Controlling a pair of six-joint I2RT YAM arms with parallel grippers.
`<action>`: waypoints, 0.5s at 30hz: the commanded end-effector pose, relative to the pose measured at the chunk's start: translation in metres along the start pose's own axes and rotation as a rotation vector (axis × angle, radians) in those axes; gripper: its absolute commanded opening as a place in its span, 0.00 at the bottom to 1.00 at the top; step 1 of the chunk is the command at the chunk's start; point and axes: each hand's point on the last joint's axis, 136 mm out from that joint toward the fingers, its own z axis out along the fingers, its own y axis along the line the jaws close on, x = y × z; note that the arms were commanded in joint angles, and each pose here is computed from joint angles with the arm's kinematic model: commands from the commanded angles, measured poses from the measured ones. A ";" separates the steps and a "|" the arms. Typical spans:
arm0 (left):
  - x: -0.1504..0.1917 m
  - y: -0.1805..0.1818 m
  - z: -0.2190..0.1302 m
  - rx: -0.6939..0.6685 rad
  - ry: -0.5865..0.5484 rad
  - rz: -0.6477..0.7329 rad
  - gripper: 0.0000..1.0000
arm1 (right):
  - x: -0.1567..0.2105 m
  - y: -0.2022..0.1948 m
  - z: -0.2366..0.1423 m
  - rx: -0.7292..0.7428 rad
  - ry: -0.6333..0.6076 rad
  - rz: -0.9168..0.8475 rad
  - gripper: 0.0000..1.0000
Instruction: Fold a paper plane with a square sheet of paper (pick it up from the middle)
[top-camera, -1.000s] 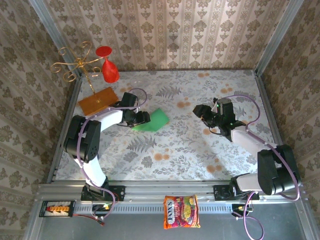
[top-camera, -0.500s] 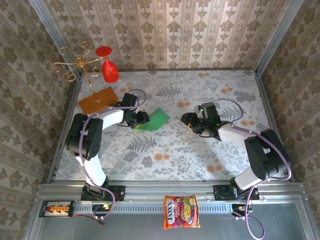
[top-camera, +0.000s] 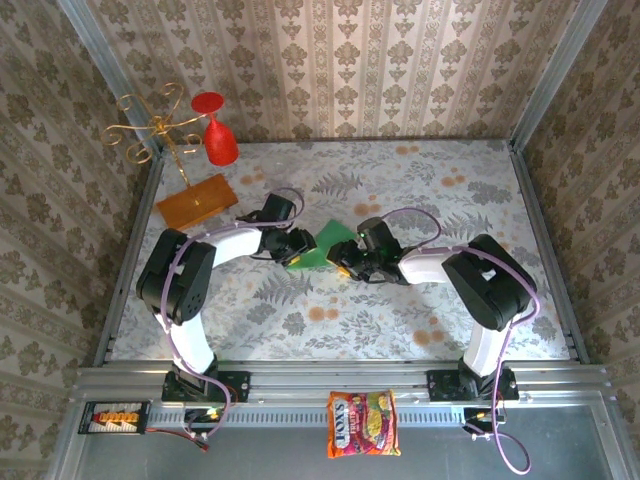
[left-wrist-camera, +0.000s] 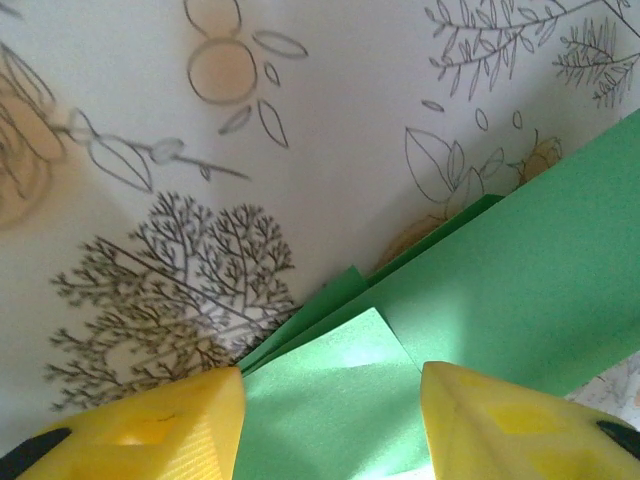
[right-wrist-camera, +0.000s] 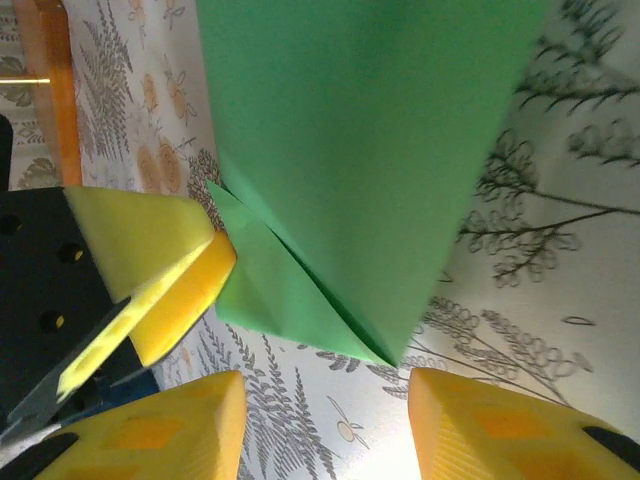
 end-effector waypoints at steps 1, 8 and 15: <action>0.011 0.014 -0.003 -0.038 0.017 -0.087 0.51 | -0.013 0.005 0.007 -0.012 -0.055 0.025 0.45; 0.010 0.014 -0.005 -0.037 0.017 -0.089 0.51 | -0.016 -0.004 0.012 0.007 -0.077 0.049 0.41; 0.011 0.012 -0.004 -0.026 0.025 -0.090 0.50 | -0.014 -0.001 0.023 -0.047 -0.055 0.076 0.36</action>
